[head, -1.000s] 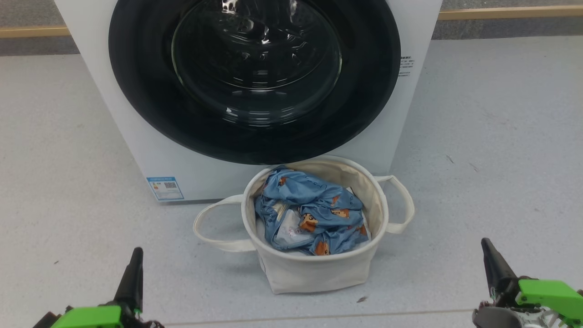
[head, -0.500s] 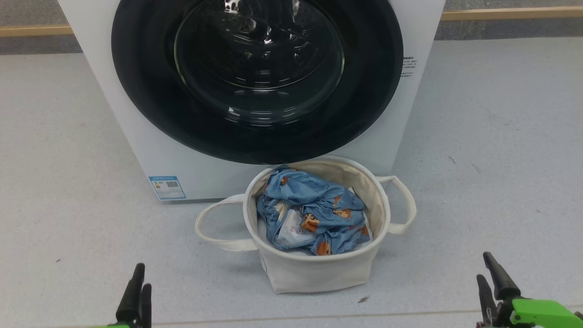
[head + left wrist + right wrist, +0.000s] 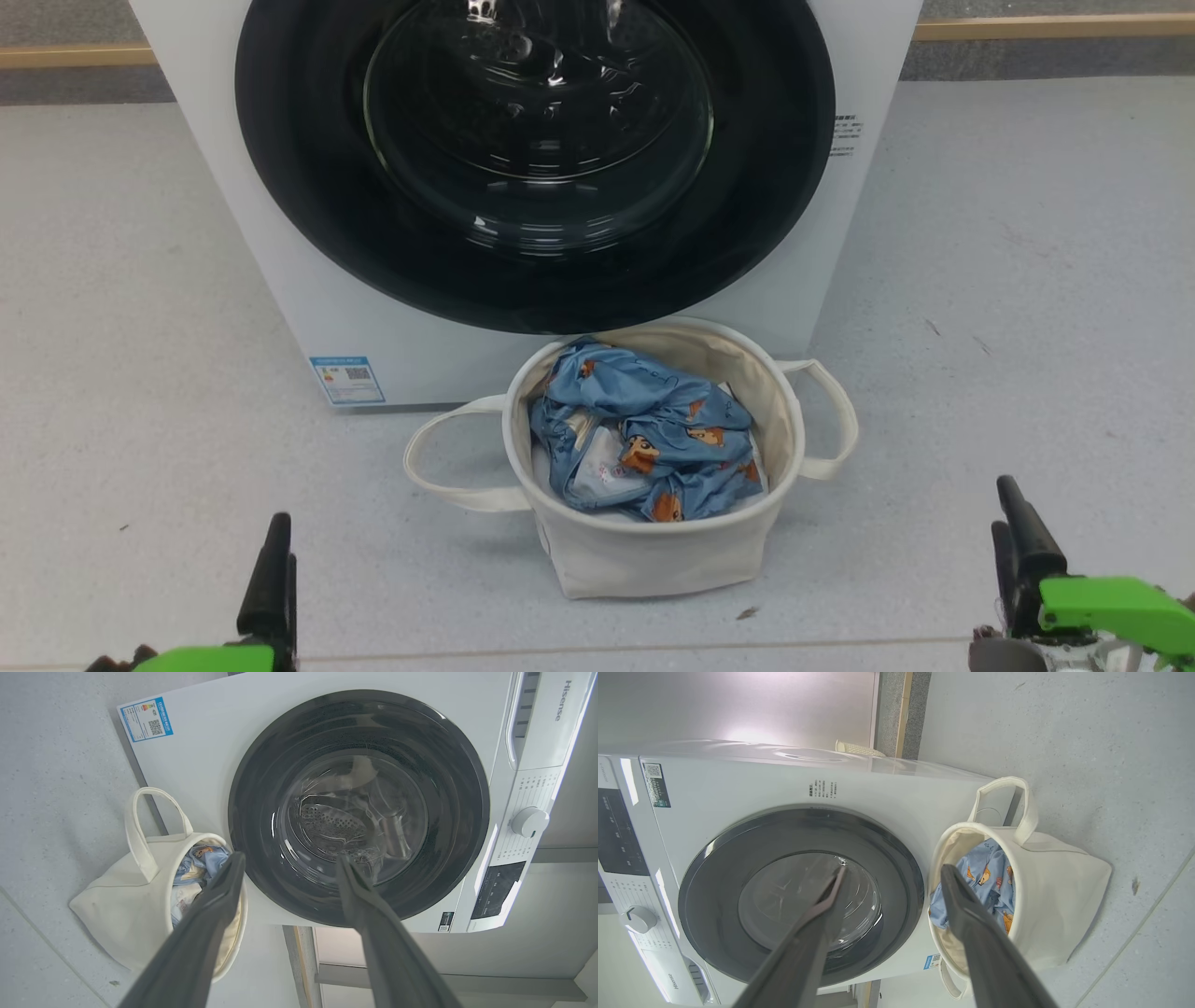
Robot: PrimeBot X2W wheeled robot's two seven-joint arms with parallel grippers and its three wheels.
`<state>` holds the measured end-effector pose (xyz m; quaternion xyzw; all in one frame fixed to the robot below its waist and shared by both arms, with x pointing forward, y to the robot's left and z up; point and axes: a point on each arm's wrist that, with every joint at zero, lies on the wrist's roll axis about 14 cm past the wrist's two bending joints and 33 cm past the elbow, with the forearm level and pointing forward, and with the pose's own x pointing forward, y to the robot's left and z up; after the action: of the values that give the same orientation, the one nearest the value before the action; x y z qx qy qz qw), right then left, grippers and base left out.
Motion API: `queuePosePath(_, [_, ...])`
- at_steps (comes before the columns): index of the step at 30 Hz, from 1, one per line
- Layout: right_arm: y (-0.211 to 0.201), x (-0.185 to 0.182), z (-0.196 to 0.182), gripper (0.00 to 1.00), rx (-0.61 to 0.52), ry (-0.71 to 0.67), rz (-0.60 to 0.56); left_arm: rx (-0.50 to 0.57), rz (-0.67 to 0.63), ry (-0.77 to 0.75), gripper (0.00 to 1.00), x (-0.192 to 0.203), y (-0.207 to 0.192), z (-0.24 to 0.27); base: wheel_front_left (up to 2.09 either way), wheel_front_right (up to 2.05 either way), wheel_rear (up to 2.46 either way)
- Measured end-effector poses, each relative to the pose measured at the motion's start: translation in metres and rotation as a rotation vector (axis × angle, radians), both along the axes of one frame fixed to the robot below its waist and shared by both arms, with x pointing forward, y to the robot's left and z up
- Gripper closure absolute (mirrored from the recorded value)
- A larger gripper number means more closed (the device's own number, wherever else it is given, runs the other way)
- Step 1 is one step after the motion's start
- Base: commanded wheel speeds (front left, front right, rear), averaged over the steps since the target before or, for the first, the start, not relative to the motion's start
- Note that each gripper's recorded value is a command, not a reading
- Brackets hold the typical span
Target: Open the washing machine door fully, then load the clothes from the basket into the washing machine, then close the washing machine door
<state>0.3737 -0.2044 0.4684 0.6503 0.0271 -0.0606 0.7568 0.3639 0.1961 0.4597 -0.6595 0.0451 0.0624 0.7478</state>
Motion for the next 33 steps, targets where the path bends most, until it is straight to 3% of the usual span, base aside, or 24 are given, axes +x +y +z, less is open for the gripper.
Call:
queuePosePath(18, [0.023, 0.028, 0.064, 0.00, -0.281, -0.185, 0.066, 0.254, 0.015, -0.109, 0.00, 0.010, 0.009, 0.040, 0.00, 0.00, 0.00])
queuePosePath(33, [0.054, 0.037, 0.089, 0.00, -0.552, -0.273, 0.140, 0.542, -0.018, -0.137, 0.00, 0.016, 0.002, 0.053, 0.00, 0.00, 0.00])
